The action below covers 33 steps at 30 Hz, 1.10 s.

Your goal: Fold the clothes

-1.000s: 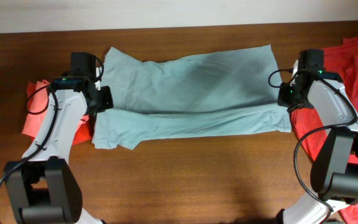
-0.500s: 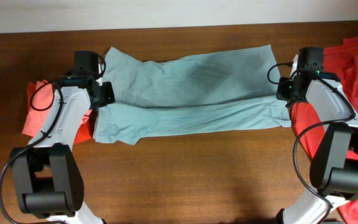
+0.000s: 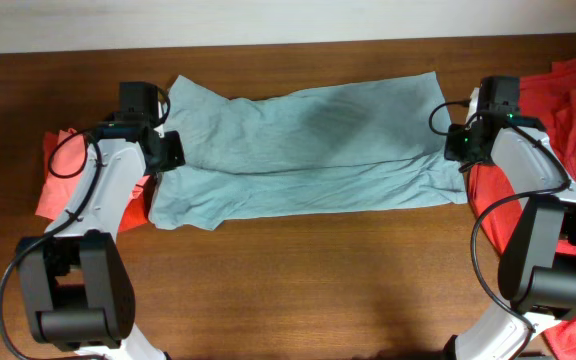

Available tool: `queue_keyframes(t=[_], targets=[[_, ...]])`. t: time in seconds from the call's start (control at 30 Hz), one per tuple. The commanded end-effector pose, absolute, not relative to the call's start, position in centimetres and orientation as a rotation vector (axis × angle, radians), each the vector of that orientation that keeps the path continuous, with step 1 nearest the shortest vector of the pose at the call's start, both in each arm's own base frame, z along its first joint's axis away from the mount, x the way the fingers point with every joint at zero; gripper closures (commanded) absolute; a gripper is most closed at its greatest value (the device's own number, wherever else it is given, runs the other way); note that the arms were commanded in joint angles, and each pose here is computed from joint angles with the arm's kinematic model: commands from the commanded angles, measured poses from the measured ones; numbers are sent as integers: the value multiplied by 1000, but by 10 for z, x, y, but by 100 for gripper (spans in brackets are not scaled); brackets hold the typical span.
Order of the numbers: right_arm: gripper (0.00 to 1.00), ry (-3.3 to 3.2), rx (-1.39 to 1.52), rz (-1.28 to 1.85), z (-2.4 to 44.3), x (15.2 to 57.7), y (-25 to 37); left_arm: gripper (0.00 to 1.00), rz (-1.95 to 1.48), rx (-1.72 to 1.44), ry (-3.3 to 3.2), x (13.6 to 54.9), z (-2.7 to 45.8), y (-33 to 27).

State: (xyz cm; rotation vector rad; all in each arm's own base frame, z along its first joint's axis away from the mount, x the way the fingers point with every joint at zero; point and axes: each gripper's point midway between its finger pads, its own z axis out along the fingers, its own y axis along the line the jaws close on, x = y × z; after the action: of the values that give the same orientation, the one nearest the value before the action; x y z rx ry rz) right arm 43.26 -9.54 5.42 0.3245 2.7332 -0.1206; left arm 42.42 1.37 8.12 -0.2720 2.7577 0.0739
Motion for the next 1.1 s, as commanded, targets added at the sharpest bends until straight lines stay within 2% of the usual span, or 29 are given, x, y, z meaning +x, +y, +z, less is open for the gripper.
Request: queue_keyframes(t=[0.0,0.13,0.3,0.73,1.07], targets=[[54,2772,288,-70,48,427,-88,64,103,-299,2816,411,72,19],[59,2800,264,19,43,421,-76,55,120,-302,2907,390,67,19],[60,2853,270,46,24,405,-70,54,104,-304,3043,357,60,14],[59,2985,286,105,-22,382,-61,54,-28,-299,3062,358,15,-1],[59,3270,384,-8,-24,311,-65,55,72,-314,3225,324,-29,7]])
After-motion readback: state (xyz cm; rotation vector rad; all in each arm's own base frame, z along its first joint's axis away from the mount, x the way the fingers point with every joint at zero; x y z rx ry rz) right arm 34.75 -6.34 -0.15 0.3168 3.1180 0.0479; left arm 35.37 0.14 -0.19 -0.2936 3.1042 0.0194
